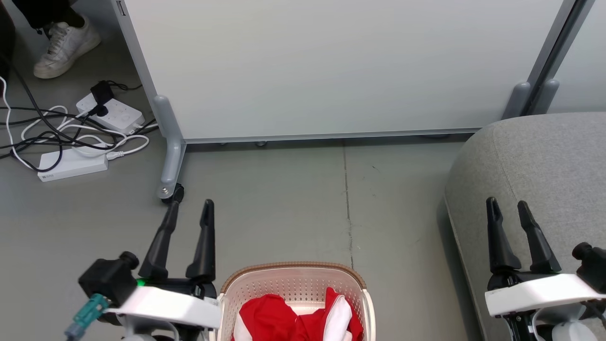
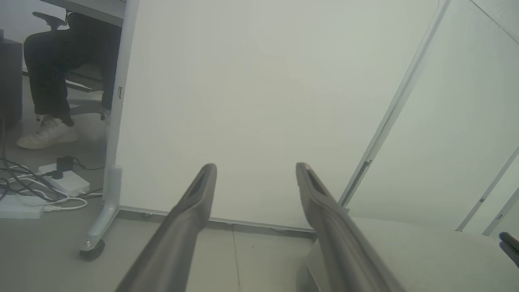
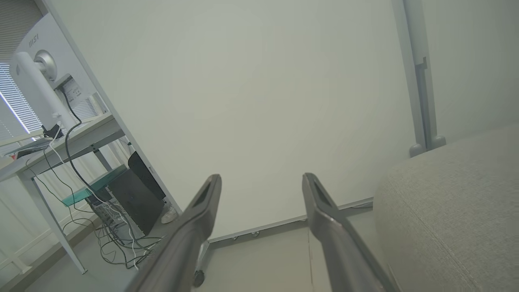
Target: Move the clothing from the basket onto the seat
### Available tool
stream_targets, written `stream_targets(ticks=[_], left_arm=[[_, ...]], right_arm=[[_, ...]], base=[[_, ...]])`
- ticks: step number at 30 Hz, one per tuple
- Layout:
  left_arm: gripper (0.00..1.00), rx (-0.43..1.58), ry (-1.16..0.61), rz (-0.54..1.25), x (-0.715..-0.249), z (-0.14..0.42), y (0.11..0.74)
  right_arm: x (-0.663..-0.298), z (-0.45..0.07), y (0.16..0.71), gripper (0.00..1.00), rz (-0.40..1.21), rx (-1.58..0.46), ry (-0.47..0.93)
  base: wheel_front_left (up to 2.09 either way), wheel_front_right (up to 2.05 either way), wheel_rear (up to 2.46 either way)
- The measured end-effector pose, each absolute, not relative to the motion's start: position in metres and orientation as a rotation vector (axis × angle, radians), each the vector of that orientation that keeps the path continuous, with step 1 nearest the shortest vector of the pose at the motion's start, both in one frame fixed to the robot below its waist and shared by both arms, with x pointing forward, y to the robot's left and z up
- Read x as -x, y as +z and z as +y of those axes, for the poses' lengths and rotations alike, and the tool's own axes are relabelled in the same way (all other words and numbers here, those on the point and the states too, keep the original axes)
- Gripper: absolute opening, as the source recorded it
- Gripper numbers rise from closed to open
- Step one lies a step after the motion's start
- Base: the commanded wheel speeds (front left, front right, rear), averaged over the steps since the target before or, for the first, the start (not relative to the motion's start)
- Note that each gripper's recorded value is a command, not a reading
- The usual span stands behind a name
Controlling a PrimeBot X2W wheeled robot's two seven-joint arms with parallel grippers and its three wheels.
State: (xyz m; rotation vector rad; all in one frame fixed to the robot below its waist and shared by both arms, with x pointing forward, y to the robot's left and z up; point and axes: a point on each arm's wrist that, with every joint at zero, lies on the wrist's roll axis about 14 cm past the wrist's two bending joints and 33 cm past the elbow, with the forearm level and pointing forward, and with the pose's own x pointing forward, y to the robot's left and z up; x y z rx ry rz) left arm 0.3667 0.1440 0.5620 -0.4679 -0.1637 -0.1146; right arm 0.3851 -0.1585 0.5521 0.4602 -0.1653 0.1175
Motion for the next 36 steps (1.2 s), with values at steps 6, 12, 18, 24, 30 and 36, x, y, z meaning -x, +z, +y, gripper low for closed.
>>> stream_targets(ticks=[6,12,18,24,30,36], left_arm=[[1.00,0.369,-0.142,-0.113,-0.362,0.126,0.544],[1.00,0.302,-0.139,-0.088,-0.360,0.120,0.533],[1.00,0.276,-0.139,-0.036,-0.354,0.117,0.513],[1.00,0.247,-0.152,-0.004,-0.350,0.113,0.500],[1.00,0.217,-0.161,0.015,-0.346,0.111,0.490],[1.00,0.193,-0.164,-0.002,-0.346,0.111,0.493]], right_arm=[[-0.384,-0.157,0.541,1.00,-0.140,-0.418,0.113],[-0.383,-0.155,0.536,1.00,-0.129,-0.376,0.120],[-0.381,-0.148,0.528,1.00,-0.107,-0.329,0.137],[-0.379,-0.144,0.514,1.00,-0.067,-0.296,0.145],[-0.378,-0.138,0.509,1.00,-0.055,-0.242,0.166],[-0.378,-0.135,0.507,1.00,-0.054,-0.206,0.176]], base=[[0.00,0.00,0.00],[0.00,0.00,0.00],[0.00,0.00,0.00],[0.00,0.00,0.00],[0.00,0.00,0.00],[0.00,0.00,0.00]])
